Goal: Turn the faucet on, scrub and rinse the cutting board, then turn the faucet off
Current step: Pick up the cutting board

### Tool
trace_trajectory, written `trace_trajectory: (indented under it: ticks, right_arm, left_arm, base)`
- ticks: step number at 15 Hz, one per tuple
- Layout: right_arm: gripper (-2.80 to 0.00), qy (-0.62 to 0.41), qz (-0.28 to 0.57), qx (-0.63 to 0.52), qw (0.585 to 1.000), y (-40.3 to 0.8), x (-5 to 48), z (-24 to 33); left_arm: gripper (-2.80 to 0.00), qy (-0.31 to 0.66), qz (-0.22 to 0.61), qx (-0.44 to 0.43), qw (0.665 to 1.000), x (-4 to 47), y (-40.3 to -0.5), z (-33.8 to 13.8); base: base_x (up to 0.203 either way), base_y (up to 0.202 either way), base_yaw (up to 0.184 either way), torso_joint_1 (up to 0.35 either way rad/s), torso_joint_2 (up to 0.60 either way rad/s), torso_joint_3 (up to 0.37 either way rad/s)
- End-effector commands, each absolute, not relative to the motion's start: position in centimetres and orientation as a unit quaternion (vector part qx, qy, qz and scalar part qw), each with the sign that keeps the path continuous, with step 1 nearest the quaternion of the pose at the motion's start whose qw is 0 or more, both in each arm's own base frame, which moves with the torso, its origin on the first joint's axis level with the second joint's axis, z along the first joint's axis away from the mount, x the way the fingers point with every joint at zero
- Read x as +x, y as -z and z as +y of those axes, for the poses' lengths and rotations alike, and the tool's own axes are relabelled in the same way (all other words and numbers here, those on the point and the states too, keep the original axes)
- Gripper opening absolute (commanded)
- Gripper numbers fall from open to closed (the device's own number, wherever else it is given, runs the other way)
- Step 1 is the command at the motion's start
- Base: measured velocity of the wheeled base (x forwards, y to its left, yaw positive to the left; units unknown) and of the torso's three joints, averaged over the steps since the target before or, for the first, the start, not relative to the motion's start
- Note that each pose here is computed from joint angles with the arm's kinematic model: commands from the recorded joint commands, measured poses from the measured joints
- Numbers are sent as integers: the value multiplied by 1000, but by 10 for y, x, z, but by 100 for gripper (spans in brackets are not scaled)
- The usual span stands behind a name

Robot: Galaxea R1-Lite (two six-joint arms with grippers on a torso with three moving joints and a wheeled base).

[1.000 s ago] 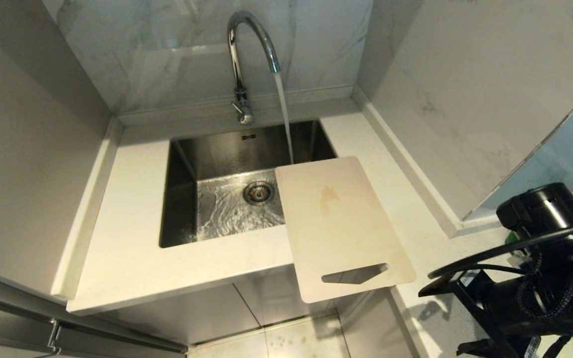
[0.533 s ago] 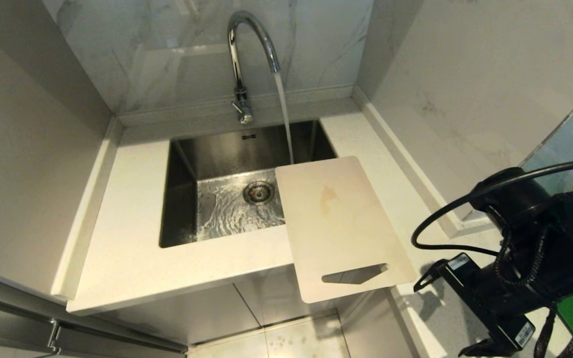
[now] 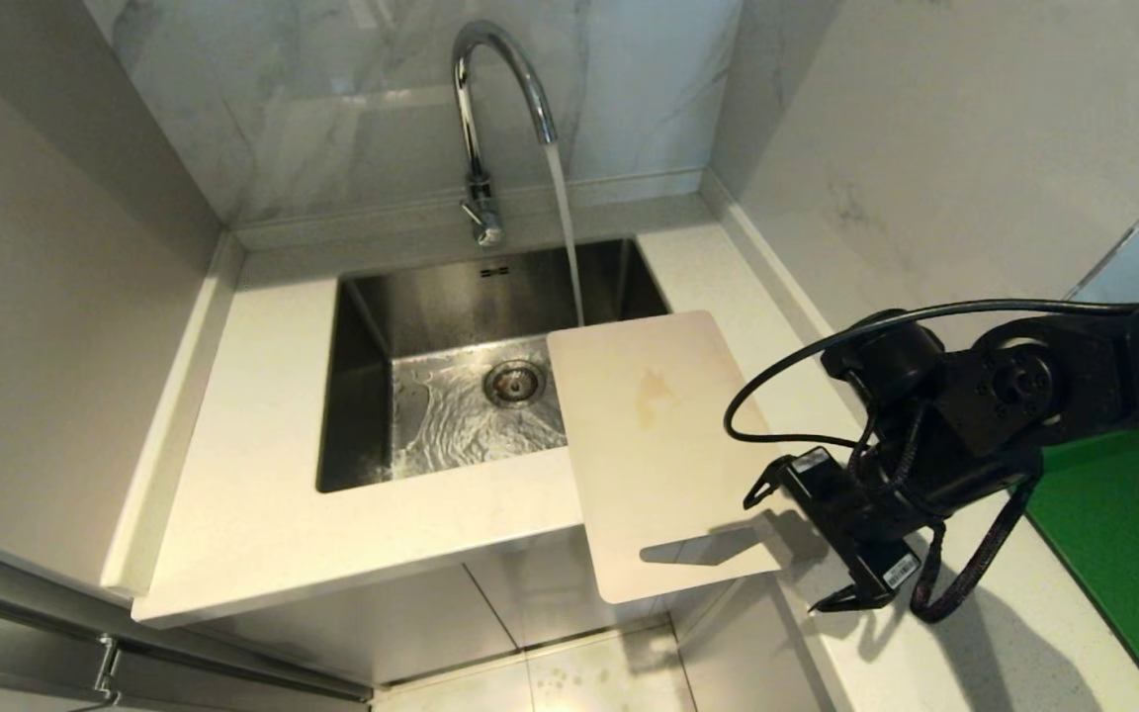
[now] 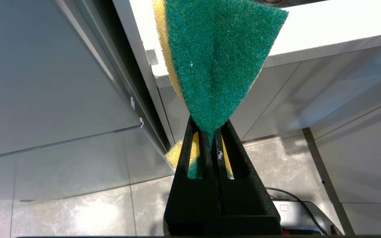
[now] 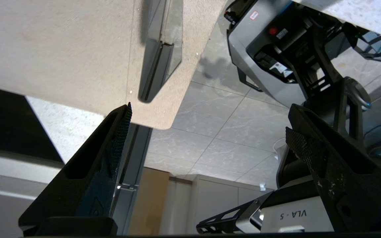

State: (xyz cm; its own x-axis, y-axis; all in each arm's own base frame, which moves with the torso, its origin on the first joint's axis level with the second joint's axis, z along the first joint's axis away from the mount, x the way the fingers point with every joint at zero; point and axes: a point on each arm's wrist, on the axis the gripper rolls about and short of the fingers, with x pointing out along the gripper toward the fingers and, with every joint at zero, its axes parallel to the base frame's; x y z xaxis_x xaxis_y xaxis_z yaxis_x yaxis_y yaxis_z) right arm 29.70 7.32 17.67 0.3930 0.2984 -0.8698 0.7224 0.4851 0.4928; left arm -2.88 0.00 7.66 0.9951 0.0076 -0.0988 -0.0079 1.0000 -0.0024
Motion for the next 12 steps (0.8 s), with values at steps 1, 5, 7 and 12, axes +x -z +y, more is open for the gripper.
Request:
trace_trajectory:
  ticks: [1, 5, 7, 12]
  right_arm:
    - [0, 168, 547, 474, 669, -161, 305, 78]
    - [0, 181, 560, 454, 669, -148, 307, 82]
    - [0, 189, 563, 449, 668, -144, 305, 81]
    - [0, 197, 572, 444, 661, -137, 302, 81]
  left_arm:
    - [-280, -4, 51, -1, 999, -29, -76, 0]
    - [-280, -4, 51, -2, 999, -29, -76, 0]
    - [-280, -5, 51, -2, 999, -29, -76, 0]
    - [-280, -5, 51, -2, 999, -29, -76, 0]
  base:
    - [0, 0, 0, 0, 0, 0]
    - [0, 0, 0, 0, 0, 0]
    - [0, 0, 0, 0, 0, 0]
    - [0, 0, 0, 0, 0, 0]
